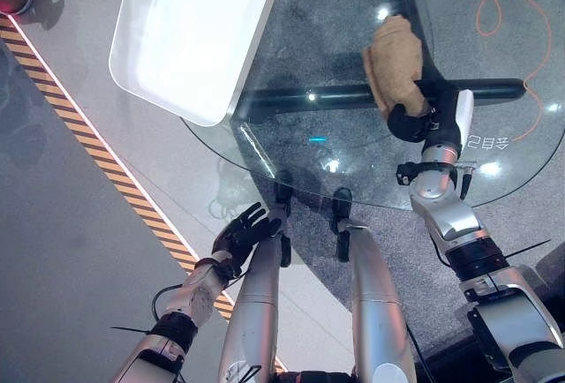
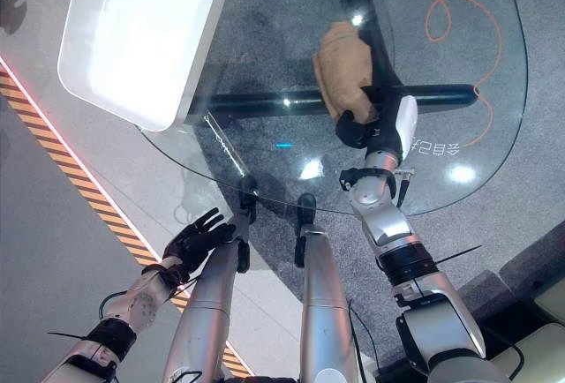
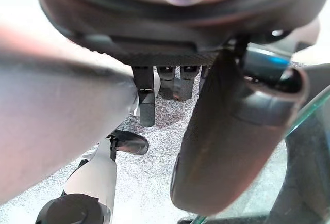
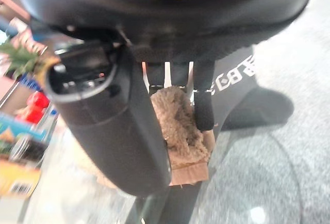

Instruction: Wipe the table with a cloth and put it in the basket.

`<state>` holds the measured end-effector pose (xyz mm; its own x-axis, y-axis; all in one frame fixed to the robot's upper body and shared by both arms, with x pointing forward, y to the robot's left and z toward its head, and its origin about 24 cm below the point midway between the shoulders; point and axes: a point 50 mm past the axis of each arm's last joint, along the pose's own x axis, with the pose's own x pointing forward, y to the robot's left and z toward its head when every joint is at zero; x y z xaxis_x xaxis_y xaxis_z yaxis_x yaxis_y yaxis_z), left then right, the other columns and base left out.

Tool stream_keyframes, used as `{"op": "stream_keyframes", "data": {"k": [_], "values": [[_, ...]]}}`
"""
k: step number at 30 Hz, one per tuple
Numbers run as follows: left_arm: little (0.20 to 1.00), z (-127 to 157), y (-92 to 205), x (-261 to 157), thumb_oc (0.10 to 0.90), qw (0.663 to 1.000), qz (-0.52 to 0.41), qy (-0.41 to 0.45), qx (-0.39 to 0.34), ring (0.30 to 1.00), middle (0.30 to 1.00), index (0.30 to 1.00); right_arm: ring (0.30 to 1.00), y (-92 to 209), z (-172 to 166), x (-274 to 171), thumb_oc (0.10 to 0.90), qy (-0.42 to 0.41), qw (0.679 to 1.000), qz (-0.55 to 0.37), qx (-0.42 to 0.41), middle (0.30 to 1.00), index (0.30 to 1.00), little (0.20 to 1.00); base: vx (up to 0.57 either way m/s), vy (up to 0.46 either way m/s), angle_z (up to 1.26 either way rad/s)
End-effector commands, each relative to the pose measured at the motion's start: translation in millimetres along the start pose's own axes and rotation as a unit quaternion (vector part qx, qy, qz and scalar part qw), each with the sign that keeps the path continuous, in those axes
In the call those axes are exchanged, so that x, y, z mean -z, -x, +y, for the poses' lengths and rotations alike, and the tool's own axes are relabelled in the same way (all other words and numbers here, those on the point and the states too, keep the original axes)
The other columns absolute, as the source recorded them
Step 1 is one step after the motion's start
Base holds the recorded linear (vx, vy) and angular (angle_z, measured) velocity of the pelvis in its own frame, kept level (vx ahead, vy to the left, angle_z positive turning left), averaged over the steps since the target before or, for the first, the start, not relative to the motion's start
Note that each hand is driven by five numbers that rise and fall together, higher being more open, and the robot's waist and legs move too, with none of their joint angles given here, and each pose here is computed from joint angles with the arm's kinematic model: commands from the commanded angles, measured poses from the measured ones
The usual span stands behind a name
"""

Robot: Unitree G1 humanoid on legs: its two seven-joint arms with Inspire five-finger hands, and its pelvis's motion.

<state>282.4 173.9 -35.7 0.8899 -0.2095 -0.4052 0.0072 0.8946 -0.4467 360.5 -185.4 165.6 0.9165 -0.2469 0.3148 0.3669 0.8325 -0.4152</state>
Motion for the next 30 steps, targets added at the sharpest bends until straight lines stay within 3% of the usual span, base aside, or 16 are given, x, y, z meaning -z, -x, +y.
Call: {"op": "stream_keyframes", "data": {"k": [1,15,27,30], "values": [[0.9,-22,21,87,0.8,0.99,0.137,0.025,0.028,0.9,0.9,0.9,0.3,42,68,-43,0.1,-0.03,0.969,-0.121,-0.213,0.3,0.3,0.2,0.0,0.0,0.0],[0.9,-24,17,77,0.8,0.99,0.138,0.011,0.032,0.9,0.9,0.9,0.3,55,83,-46,0.1,-0.023,0.938,-0.146,-0.315,0.3,0.3,0.2,0.0,-0.007,0.02],[0.9,-24,15,74,0.8,0.99,0.138,0.008,0.029,0.9,0.9,0.9,0.3,49,76,-41,0.1,-0.031,0.947,-0.136,-0.288,0.3,0.3,0.2,0.0,-0.002,0.01],[0.9,-22,16,75,0.8,0.99,0.139,0.006,0.027,0.9,0.9,0.9,0.3,50,76,-42,0.1,-0.022,0.937,-0.148,-0.315,0.3,0.3,0.2,0.0,0.0,0.0]]}}
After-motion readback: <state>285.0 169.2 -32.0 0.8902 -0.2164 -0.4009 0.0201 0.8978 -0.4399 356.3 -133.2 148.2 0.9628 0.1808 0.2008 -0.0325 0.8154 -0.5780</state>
